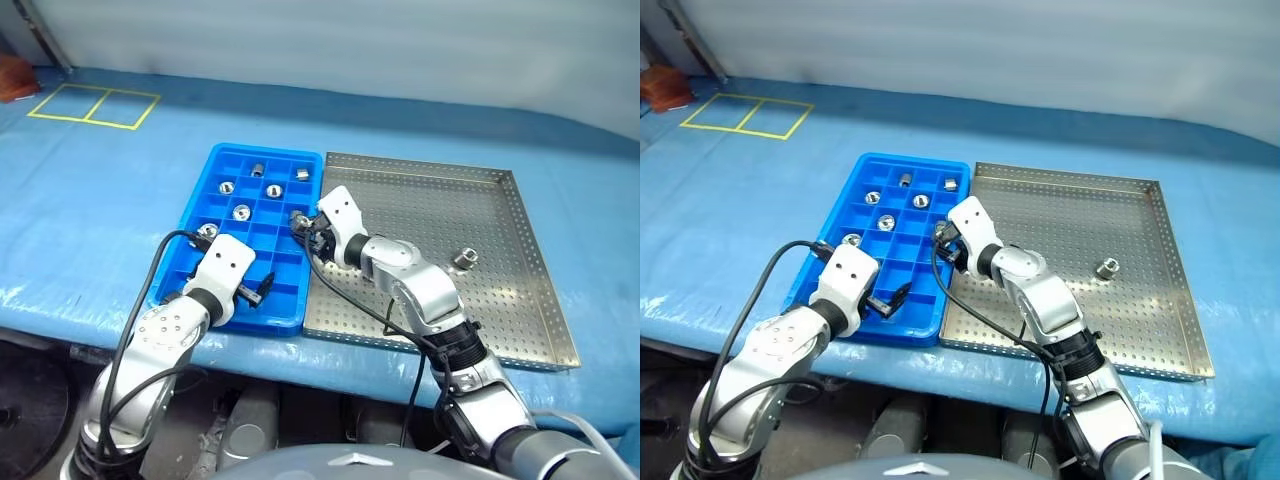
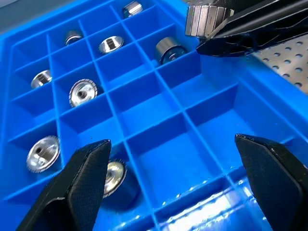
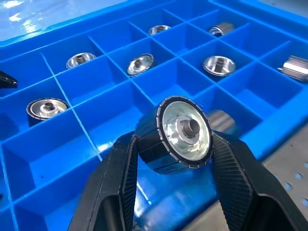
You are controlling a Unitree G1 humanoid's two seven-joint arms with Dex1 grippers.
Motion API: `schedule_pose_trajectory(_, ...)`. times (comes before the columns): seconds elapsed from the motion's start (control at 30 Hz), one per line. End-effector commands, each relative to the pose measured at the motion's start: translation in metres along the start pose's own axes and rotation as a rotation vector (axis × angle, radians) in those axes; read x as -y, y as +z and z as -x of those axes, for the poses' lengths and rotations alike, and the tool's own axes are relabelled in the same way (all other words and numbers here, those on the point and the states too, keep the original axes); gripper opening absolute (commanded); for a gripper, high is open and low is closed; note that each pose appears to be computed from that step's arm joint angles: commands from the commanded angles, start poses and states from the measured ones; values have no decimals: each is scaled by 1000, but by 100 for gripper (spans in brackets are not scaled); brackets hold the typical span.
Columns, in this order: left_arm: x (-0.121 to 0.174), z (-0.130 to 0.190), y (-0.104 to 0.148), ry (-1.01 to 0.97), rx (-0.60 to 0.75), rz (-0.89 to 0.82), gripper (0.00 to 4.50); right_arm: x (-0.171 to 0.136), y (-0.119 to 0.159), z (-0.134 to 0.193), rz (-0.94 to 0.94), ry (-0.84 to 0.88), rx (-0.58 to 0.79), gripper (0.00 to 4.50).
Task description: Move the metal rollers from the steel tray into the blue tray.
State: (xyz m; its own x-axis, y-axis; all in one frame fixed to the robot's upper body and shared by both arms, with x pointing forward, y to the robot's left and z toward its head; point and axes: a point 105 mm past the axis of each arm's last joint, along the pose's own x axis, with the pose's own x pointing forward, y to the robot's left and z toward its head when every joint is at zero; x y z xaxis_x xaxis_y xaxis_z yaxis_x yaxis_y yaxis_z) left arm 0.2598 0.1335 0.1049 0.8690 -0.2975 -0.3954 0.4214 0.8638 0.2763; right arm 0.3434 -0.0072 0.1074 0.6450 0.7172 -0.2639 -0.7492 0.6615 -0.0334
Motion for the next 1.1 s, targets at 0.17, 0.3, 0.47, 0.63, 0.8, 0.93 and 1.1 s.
schedule_pose_trajectory(0.17,4,5,10,12,48,-3,450,-6,17,-10,6,49,77,187)
schedule_pose_trajectory(0.3,7,3,10,-1,48,-2,450,-6,16,-13,-17,54,81,187)
schedule_pose_trajectory(0.47,9,1,10,-11,50,-1,450,-6,12,-17,-51,70,70,187)
schedule_pose_trajectory(0.63,8,0,10,-16,52,-3,450,-3,13,-19,-56,57,79,361)
schedule_pose_trajectory(0.8,10,-2,10,-26,56,0,450,2,22,-13,-22,22,116,386)
schedule_pose_trajectory(0.93,18,-7,21,-75,105,0,450,22,32,9,51,-92,145,386)
schedule_pose_trajectory(1.1,28,-21,39,-129,182,29,450,51,13,48,64,-273,76,386)
